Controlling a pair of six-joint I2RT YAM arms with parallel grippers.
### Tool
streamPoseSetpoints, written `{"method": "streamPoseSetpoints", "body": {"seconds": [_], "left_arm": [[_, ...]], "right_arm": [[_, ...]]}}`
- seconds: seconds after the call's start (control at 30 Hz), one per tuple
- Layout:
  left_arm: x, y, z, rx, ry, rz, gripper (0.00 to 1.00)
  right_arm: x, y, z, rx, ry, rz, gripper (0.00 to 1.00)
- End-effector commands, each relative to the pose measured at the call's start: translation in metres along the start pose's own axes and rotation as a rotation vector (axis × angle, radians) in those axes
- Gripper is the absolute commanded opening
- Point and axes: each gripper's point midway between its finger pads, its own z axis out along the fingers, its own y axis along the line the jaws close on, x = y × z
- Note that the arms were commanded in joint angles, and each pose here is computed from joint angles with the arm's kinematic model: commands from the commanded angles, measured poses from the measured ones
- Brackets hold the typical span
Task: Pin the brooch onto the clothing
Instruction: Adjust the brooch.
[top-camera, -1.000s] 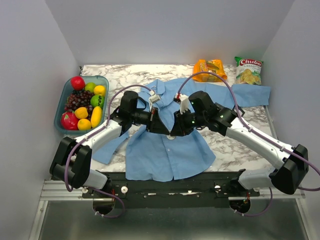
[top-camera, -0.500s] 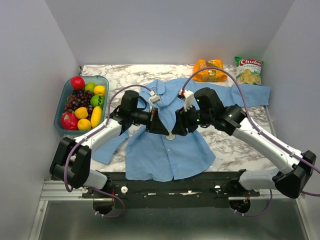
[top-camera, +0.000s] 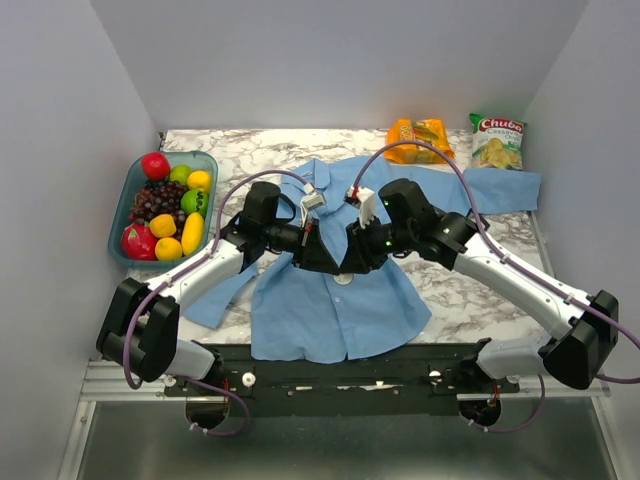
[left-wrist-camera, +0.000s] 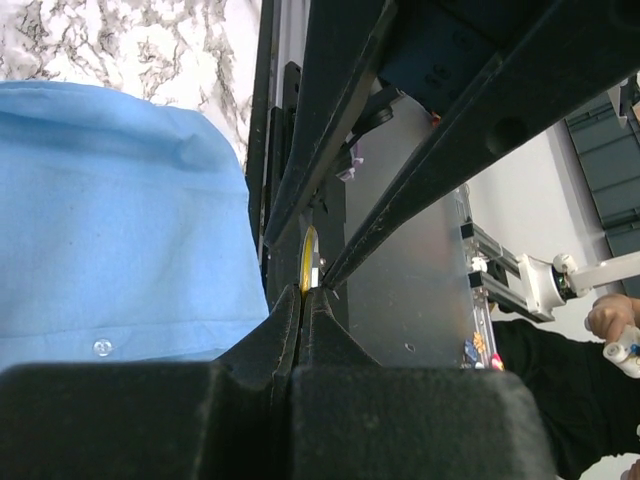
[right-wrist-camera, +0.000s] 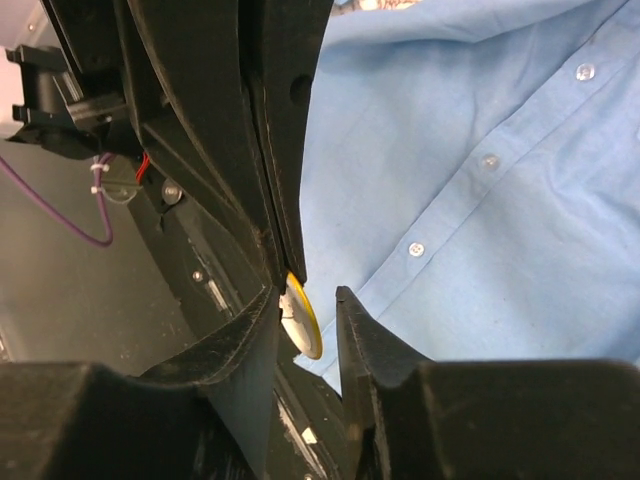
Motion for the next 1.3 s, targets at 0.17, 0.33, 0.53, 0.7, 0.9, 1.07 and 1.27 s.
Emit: {"method": "streamPoseSetpoints", "body": {"seconds": [0.17, 0.33, 0.53, 0.7, 0.9, 1.07, 1.27], "left_arm": [[-0.005, -0.014, -0.001, 0.038, 0.004, 0.056, 0.0], [-0.004, -0.013, -0.001, 0.037, 0.005, 0.051, 0.0], [-0.014, -0.012, -0.005, -0.022, -0.027, 0.116, 0.4], [-0.046, 0.002, -0.034, -0.259, -0.185, 0.223, 0.71], [-0.074, 0.014, -0.065, -0.503, -0.411, 0.216, 0.77], [-0.094, -0.015, -0.094, -0.536, -0.786, 0.266, 0.76], [-0.09, -0.043, -0.086, -0.437, -0.979, 0.247, 0.74]], "right_arm": [[0.009, 0.004, 0.005, -0.046, 0.017, -0.02, 0.26], [0.007, 0.006, 0.006, -0.058, 0.011, -0.018, 0.08], [0.003, 0.002, 0.009, -0.033, -0.016, 0.025, 0.01], [-0.014, 0.0, 0.012, -0.013, -0.092, 0.092, 0.01], [-0.048, 0.011, 0.007, -0.05, -0.223, 0.106, 0.01], [-0.085, 0.016, -0.01, -0.047, -0.412, 0.123, 0.01], [-0.123, 0.027, -0.031, -0.086, -0.598, 0.167, 0.01]]}}
